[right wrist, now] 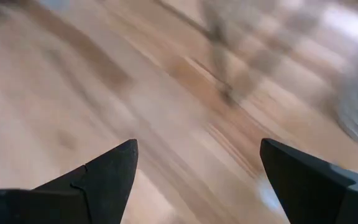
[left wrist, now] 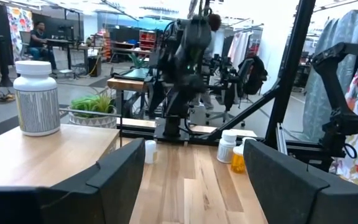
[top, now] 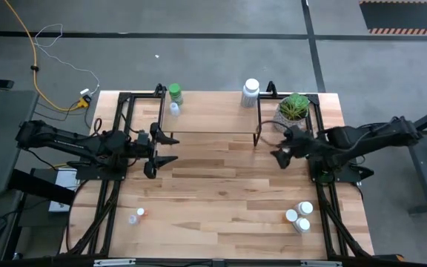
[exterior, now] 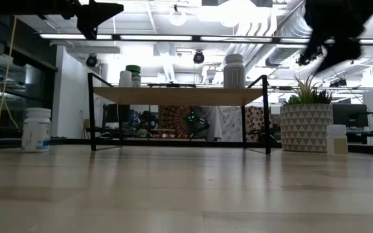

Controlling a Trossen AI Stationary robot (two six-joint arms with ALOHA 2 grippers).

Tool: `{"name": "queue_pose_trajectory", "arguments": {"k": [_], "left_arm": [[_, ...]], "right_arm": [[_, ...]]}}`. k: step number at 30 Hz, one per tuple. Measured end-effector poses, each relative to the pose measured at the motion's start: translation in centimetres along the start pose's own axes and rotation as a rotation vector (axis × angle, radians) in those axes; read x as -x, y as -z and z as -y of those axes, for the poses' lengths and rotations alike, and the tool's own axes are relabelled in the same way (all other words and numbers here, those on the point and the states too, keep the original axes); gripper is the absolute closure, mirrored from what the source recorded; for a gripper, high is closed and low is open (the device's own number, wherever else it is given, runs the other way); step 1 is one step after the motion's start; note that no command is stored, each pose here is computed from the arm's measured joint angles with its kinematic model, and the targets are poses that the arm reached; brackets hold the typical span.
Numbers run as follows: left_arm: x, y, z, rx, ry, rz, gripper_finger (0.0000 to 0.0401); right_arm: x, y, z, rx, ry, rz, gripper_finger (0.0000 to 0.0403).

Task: Pick and place medicine bottles onto shelf by color
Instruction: Put the top transparent bottle on the shelf

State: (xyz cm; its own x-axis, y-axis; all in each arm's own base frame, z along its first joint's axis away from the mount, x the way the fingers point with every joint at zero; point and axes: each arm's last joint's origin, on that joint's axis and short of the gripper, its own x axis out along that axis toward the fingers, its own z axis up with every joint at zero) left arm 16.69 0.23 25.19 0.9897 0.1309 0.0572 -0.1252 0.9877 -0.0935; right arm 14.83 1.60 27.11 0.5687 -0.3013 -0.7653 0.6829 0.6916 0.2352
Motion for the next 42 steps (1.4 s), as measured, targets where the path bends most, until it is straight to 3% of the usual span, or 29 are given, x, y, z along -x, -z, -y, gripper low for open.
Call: {"name": "queue_pose_trajectory", "arguments": {"k": [5, 12, 23, 37, 42], "left_arm": [[0.0, 0.0, 0.0, -0.011, 0.0, 0.0, 0.0138], [0.0, 0.0, 0.0, -0.01, 0.0, -0.001, 0.0138], [0.0, 0.0, 0.0, -0.009, 0.001, 0.0, 0.0138], [0.0, 0.0, 0.0, 0.008, 0.001, 0.0, 0.0138], [0.0, 0.0, 0.0, 0.008, 0.001, 0.0, 0.0138]], "right_arm": [[-1.7, 1.8, 1.0, -0.089, 0.248, -0.181, 0.0073], [-4.9, 3.8, 2.1, -0.167, 0.395, -0.198, 0.0073], [-7.9, 5.0, 3.0, -0.256, 0.371, -0.139, 0.0136], [-8.1, 5.4, 3.4, -0.254, 0.382, -0.146, 0.0275], [-7.4, 5.1, 2.9, -0.206, 0.368, -0.179, 0.0287]]}}
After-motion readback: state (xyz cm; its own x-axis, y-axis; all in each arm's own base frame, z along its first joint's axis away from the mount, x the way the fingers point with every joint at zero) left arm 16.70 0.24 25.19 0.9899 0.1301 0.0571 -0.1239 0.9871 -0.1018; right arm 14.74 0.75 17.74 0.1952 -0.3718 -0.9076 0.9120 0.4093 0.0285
